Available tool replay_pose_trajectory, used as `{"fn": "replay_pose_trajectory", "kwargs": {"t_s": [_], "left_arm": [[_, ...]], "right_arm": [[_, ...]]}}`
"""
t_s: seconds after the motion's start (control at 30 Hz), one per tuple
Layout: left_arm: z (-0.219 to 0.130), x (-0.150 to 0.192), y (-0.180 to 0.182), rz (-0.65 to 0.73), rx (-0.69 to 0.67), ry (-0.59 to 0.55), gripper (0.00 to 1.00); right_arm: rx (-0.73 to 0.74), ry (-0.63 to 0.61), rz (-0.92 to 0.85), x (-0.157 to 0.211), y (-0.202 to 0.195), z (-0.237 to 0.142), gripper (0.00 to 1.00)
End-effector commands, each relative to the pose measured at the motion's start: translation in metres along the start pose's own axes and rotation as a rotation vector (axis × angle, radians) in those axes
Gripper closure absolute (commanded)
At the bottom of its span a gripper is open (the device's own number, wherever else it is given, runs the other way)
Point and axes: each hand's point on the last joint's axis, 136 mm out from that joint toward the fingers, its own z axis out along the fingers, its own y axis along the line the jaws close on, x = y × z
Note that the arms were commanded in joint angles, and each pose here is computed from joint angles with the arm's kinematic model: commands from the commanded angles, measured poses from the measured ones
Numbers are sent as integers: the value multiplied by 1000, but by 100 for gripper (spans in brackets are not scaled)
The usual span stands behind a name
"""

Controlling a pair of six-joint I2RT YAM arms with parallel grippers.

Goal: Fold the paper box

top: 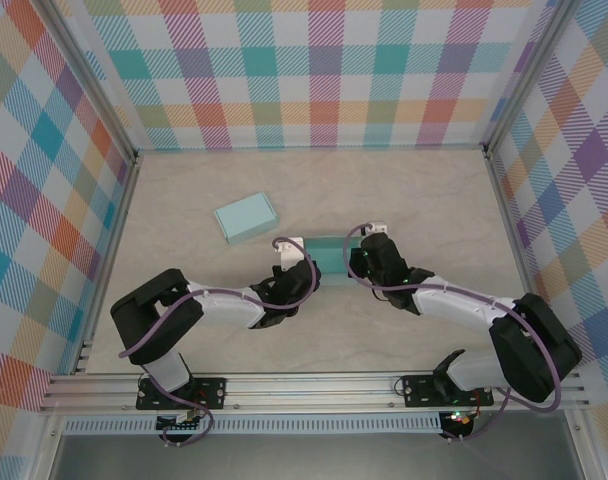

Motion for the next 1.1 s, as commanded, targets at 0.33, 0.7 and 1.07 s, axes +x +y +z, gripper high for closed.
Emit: {"fn": "replay_pose_trajectory", "kwargs": {"t_s": [0.33, 0.7, 1.07], "left_arm": [[-17, 47, 4, 23, 39, 118, 100], [-40, 40, 3, 36, 58, 88, 72], [-84, 32, 3, 85, 88, 62, 26]], "right_arm": [[-70, 123, -23, 55, 9, -6, 98], [-18, 111, -7, 75, -5, -1, 98], [40, 124, -4, 91, -21, 5, 97]]}}
